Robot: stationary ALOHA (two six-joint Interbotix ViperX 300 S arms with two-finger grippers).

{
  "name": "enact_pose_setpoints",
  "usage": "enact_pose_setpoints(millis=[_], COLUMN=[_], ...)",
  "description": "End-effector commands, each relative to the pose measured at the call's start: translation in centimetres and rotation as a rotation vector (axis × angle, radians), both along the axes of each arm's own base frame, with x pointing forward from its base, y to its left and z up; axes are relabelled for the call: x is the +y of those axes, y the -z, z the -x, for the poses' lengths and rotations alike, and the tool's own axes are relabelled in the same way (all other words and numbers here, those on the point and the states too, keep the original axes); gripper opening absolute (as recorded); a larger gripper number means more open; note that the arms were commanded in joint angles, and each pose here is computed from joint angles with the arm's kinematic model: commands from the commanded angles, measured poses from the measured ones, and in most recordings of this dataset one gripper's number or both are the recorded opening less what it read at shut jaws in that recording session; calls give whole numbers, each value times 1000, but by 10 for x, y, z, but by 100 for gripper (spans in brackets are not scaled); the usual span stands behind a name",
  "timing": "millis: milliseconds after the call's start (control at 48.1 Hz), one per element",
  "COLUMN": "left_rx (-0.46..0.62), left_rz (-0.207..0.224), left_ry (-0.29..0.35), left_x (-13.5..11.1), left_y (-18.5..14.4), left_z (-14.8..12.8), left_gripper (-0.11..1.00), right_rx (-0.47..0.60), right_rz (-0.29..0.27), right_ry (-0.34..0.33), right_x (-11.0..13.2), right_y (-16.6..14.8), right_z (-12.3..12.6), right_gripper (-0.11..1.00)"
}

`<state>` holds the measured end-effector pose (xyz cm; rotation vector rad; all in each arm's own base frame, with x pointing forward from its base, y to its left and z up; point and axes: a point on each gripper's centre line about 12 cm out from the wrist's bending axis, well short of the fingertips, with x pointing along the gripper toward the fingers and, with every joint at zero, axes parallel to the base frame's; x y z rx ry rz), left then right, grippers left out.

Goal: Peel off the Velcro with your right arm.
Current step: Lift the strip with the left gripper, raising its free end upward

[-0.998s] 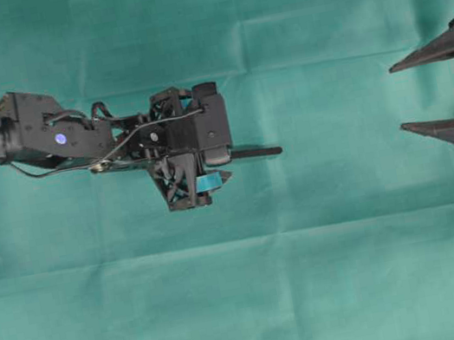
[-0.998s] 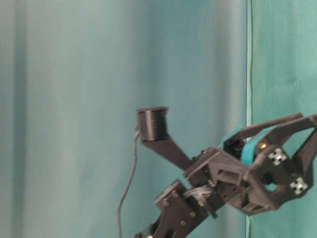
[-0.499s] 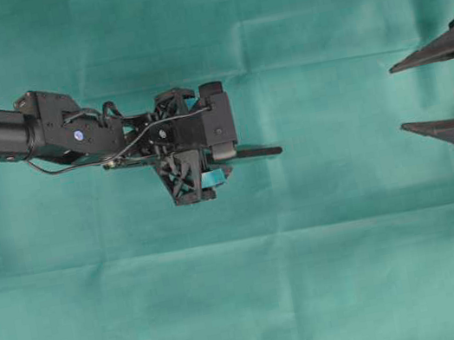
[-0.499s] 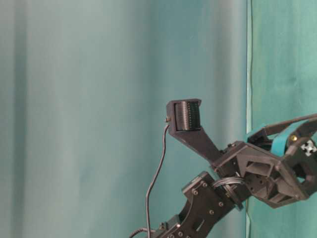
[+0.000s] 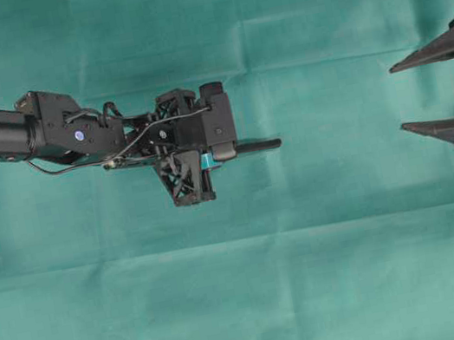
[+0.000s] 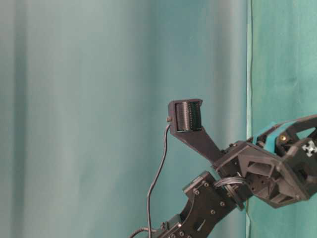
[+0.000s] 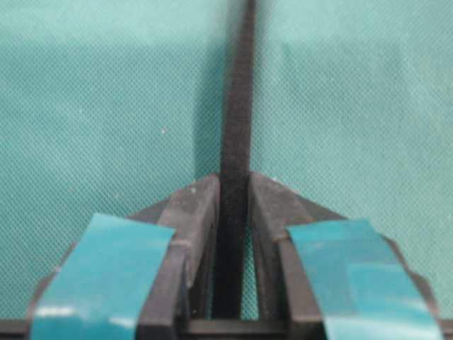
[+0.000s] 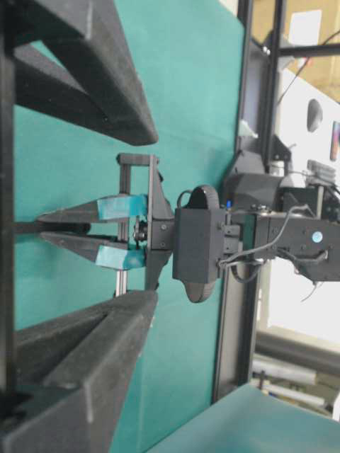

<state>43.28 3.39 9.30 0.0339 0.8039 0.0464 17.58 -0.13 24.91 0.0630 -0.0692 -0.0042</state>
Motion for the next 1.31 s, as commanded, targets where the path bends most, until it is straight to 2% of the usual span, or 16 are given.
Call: enact_pose_setpoints(millis=[0, 354, 666, 978, 1290], left_rx=[-43, -129, -223, -323, -402], left_rz=[-3, -7, -5, 44, 123], left_ry=[-2, 16, 38, 13, -35], left_x=[1, -8, -19, -25, -28], left_y=[-19, -60, -112, -155, -184], left_z=[-3, 3, 13, 30, 45], left_gripper=[10, 10, 10, 10, 10], right_rx=[-20, -37, -78, -122, -102], right_rz=[3, 9, 57, 117, 207], right_ry=[1, -2, -11, -19, -37], right_x=[0, 0, 2, 4, 7], right_y=[-5, -10, -35, -59, -65], right_z=[-1, -1, -5, -11, -28], right_gripper=[74, 74, 74, 74, 74])
